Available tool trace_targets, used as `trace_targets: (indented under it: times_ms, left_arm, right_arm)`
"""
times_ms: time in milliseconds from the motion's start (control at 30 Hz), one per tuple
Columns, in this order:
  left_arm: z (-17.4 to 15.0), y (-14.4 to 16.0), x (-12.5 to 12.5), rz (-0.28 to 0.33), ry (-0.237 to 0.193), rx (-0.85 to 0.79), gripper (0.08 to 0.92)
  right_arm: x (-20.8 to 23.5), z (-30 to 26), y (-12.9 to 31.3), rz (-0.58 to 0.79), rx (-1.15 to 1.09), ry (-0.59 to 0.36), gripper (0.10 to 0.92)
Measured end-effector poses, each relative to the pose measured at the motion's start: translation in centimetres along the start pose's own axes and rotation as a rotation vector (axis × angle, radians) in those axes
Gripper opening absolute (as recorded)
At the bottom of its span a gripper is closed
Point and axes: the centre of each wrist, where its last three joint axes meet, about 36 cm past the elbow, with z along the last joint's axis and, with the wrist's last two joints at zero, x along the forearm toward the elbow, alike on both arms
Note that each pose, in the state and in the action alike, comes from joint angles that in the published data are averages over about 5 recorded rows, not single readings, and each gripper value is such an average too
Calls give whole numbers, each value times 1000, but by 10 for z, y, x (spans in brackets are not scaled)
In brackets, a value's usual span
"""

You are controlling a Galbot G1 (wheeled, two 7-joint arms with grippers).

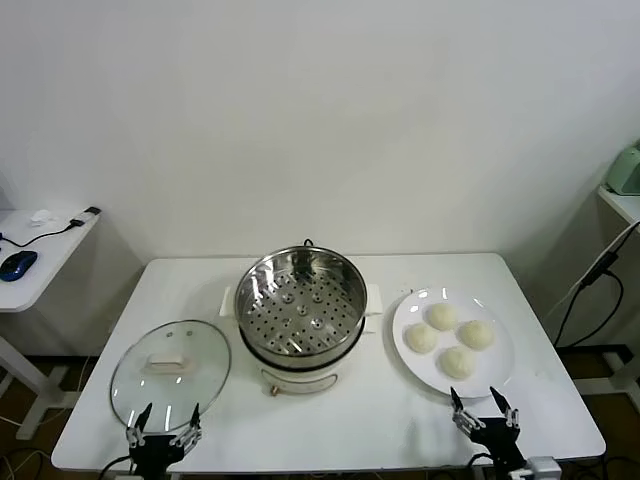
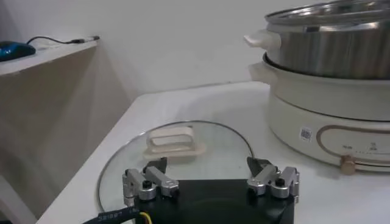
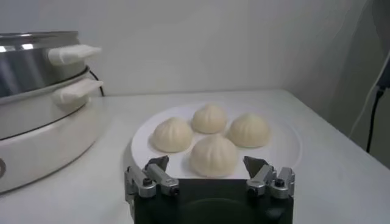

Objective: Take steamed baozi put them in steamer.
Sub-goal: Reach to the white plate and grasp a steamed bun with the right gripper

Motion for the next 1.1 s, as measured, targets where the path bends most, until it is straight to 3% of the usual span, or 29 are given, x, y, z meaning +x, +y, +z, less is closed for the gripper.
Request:
trace_targets:
  times_ms: [300,567,900,1100]
  left_arm:
    - [-5,-2,-1,4,-14,6,823]
    - [-10,-5,-2,6,-29,11,823]
    - [-12,-5,-4,8,-37,9,823]
    - [-11,-4,-5,15,-38,2,823]
  right_arm:
    - [-76,-68,-30,-54,198,-31,823]
    - [-158,-148,-61,-301,573,12,823]
    - [-230,-239,-99,-748,1006,223,823]
    - [-262,-280,-105,-905,1166,415,823]
